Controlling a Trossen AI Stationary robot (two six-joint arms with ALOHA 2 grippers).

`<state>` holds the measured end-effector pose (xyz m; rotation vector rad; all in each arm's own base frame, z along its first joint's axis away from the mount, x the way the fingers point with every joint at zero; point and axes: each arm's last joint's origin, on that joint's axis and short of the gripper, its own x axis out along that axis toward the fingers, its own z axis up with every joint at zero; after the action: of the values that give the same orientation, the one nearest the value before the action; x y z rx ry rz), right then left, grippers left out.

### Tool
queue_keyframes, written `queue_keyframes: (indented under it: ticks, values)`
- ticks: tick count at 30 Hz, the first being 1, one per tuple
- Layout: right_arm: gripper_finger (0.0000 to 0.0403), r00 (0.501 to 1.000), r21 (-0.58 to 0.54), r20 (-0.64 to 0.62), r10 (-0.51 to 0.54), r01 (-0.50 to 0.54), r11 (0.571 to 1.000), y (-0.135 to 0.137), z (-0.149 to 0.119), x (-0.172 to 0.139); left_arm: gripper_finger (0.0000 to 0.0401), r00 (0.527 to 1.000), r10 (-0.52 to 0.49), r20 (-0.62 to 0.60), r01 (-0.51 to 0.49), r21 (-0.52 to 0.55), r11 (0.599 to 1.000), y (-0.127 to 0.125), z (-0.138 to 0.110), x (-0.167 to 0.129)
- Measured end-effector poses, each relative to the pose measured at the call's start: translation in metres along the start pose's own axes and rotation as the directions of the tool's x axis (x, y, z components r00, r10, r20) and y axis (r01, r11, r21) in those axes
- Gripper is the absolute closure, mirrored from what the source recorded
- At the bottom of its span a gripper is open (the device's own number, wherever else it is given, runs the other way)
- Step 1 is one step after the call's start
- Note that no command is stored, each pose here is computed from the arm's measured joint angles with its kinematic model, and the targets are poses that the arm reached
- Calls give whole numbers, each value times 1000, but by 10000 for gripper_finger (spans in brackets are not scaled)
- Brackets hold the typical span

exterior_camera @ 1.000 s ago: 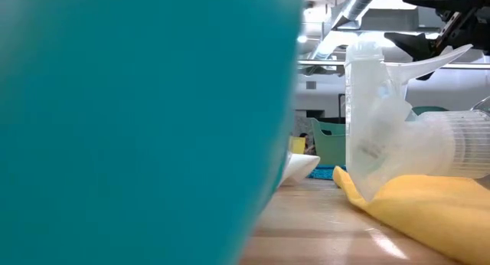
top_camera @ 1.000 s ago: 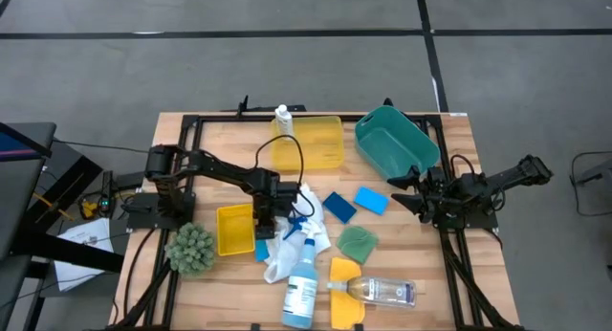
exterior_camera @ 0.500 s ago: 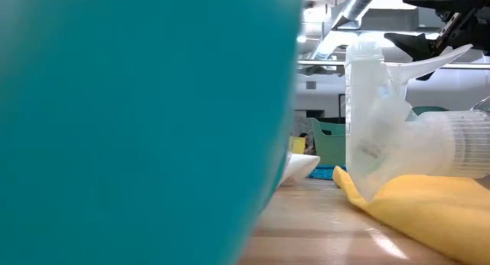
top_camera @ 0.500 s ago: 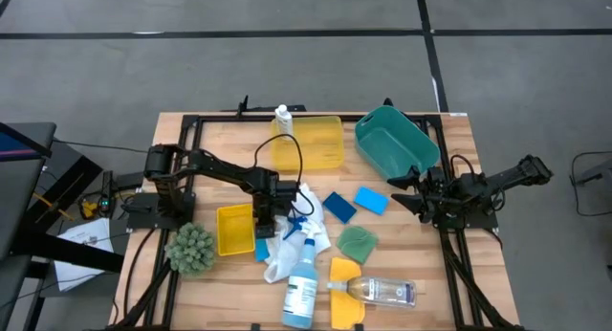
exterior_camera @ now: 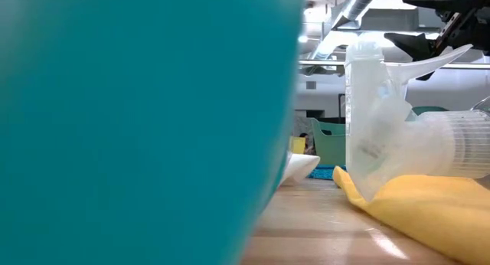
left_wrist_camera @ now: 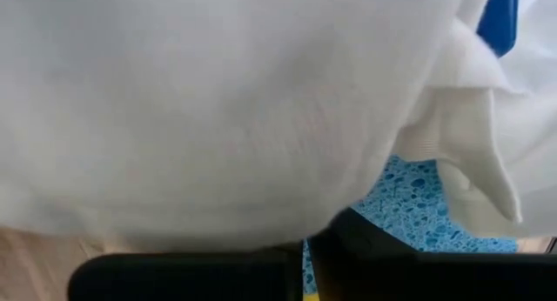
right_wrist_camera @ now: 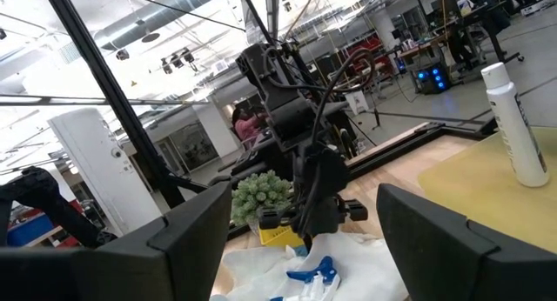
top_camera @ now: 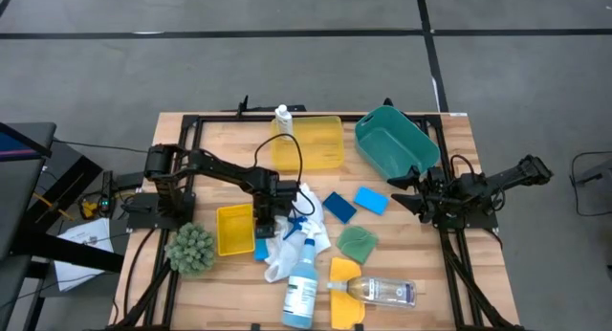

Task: Pick & Place Kitchen Items
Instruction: Put the blue sponge into the bottom yellow bin

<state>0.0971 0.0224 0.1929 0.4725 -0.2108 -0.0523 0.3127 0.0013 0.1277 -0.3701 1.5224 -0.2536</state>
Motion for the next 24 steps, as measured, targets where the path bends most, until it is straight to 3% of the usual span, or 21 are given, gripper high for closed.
queue_keyframes:
  ticks: [7, 24]
  values:
    - [125, 1000, 0, 0, 0, 0, 1000, 0, 0, 0, 400, 1000, 8, -2, -8, -1, 1000, 3, -2, -6]
    - [125, 1000, 0, 0, 0, 0, 1000, 0, 0, 0, 401, 980, 118, 158, -123, 25, 992, -7, -11, -73]
